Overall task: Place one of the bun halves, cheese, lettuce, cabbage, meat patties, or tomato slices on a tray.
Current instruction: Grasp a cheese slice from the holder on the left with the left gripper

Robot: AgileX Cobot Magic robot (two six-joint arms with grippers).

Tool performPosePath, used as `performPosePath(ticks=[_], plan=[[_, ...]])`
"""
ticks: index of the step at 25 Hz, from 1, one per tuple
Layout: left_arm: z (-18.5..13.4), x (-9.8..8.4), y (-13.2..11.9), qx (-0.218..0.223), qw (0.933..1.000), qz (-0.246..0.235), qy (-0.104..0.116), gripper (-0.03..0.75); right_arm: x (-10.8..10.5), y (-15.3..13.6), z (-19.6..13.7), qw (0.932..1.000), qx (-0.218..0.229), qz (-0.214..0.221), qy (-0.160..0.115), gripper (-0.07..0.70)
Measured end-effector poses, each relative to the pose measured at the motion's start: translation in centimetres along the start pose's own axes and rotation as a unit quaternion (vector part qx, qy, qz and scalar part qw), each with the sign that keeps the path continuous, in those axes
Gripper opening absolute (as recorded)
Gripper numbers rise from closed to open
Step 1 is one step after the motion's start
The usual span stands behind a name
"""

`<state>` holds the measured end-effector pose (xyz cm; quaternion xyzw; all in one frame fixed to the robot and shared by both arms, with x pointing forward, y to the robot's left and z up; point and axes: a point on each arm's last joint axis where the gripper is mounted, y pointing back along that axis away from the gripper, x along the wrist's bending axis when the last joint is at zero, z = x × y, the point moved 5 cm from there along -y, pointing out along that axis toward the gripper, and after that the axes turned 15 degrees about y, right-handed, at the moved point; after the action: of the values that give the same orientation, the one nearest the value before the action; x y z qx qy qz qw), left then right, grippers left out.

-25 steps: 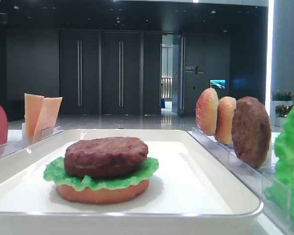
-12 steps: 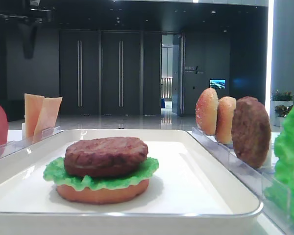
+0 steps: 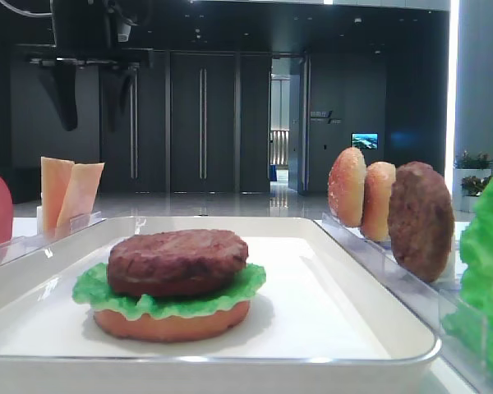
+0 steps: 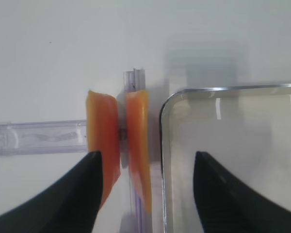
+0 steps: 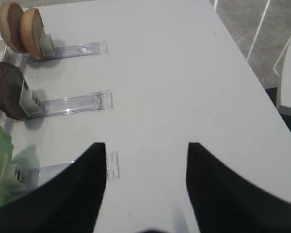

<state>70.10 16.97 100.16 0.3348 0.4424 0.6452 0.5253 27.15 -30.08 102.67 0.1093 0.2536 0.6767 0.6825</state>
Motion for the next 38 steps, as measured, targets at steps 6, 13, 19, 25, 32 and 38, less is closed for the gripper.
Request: performPosePath(ticks=[6,13,19,25,32,38], plan=[[-0.8,-0.7,-2.0,0.024,0.9997,0.0,0.001,0.454,0.0,0.0,0.0,1.0,0.0,0.0,0.0,0.361],[-1.0,-0.8,-2.8,0.03,0.9996,0.002,0.001,0.454,0.0,0.0,0.0,1.0,0.0,0.0,0.0,0.361],[-1.1,-1.0,-4.0,0.032,0.9995,0.002,-0.001,0.454,0.0,0.0,0.0,1.0,0.0,0.0,0.0,0.361],[-1.2,-1.1,-4.8,0.036,0.9994,0.004,-0.003,0.454,0.0,0.0,0.0,1.0,0.0,0.0,0.0,0.361],[-1.5,-1.2,-5.7,0.043,0.999,0.008,-0.004,0.454,0.0,0.0,0.0,1.0,0.0,0.0,0.0,0.361],[-1.6,-1.1,-6.1,0.045,0.9988,0.013,-0.01,0.454,0.0,0.0,0.0,1.0,0.0,0.0,0.0,0.361]])
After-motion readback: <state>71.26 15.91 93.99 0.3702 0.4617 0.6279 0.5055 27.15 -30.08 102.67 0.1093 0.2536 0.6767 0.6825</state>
